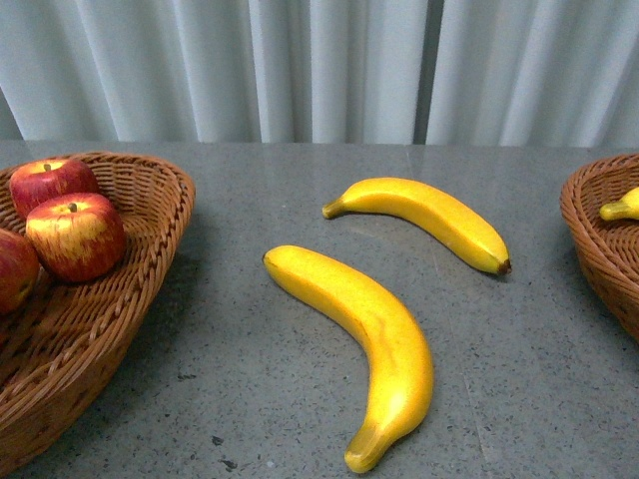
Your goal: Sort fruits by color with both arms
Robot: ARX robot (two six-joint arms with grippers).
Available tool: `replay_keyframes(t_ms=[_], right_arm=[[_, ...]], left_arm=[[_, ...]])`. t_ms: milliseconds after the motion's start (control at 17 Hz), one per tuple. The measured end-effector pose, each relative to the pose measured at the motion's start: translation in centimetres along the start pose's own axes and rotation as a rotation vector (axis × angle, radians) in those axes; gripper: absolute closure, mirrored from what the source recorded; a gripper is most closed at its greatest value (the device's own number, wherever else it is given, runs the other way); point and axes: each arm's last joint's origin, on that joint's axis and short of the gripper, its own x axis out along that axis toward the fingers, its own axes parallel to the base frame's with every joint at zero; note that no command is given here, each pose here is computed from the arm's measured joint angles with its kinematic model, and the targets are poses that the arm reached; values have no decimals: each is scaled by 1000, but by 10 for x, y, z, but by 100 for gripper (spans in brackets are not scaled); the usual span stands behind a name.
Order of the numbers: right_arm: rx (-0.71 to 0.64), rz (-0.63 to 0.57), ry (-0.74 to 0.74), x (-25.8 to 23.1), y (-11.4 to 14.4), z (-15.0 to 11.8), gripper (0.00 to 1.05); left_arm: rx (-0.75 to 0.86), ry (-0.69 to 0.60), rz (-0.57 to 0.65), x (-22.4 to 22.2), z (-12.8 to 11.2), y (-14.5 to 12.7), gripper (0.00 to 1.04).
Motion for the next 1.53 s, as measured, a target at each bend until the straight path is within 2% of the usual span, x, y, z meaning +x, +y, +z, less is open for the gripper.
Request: replay_keyframes(t_ms=[647, 706, 824, 1059, 1118, 1235, 1294, 1412, 1529], right_arm=[[0, 0, 0, 0, 0, 0, 6], [0, 0, 0, 0, 0, 0, 6], [0, 0, 0, 0, 0, 0, 6], [0, 0, 0, 0, 0, 0, 6], [0, 0, 0, 0, 0, 0, 6], [0, 0, 0, 0, 0, 0, 6], [0, 0, 0, 0, 0, 0, 6], [0, 0, 0, 0, 0, 0, 6], [0, 0, 0, 0, 0, 0, 6]], left_arm=[[140, -30, -5, -5, 7, 4, 8], [139, -67, -81, -7, 5, 8, 17], [157, -70, -158, -21, -10, 20, 33], [165, -65, -147, -37, -43, 56, 69], [168, -52, -144, -40, -51, 60, 76], [169, -47, -164, -48, -61, 66, 98], [166, -56, -163, -51, -62, 68, 104], [169, -55, -158, -57, -68, 82, 103], [170, -53, -165, -64, -75, 84, 103]])
